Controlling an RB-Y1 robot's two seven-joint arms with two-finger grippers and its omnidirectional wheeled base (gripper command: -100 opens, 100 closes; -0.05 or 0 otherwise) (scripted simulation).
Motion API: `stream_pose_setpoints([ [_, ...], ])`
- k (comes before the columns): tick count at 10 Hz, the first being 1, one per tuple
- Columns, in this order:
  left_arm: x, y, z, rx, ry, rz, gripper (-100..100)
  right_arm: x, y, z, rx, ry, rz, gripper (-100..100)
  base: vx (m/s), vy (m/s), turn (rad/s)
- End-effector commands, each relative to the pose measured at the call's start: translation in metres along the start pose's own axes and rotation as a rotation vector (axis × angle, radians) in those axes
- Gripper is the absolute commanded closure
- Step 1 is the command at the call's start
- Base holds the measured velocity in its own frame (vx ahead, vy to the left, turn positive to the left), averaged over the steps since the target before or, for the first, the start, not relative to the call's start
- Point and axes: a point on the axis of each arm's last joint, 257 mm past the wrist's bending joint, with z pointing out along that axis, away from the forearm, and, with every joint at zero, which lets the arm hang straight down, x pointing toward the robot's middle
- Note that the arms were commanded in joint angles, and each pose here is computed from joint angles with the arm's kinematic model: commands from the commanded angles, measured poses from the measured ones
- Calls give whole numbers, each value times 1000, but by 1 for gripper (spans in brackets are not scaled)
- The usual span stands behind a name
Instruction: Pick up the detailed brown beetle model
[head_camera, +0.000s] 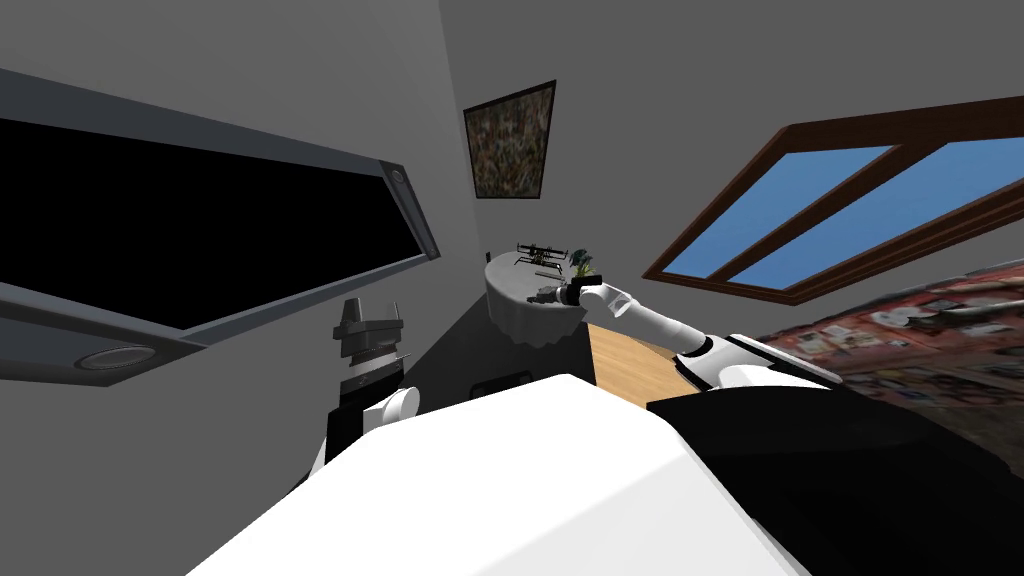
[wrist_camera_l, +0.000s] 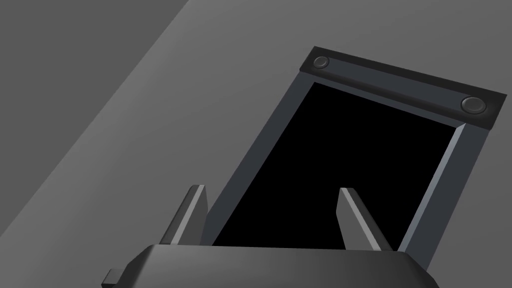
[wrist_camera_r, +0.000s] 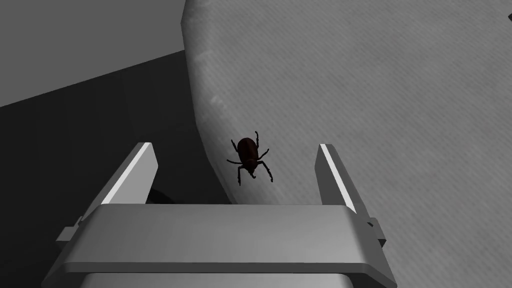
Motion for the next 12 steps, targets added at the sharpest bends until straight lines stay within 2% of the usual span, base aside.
stream_pose_setpoints([
  [1,0,0,0,0,0,0,0,-12,0,-3,14,-63,32,-100,39,-4,32],
  [2,0,0,0,0,0,0,0,-19,2,-6,18,-107,49,-100,53,0,41],
  [3,0,0,0,0,0,0,0,-20,0,-6,22,-110,55,-100,40,-5,12],
  [9,0,0,0,0,0,0,0,-64,-3,-24,53,-322,155,-100,45,0,29],
  [10,0,0,0,0,0,0,0,-58,-2,-21,49,-297,144,-100,19,0,7],
  [11,0,0,0,0,0,0,0,-59,-2,-21,50,-303,146,0,0,0,0],
  [12,0,0,0,0,0,0,0,-27,20,-17,9,-246,75,-100,-93,-59,77],
])
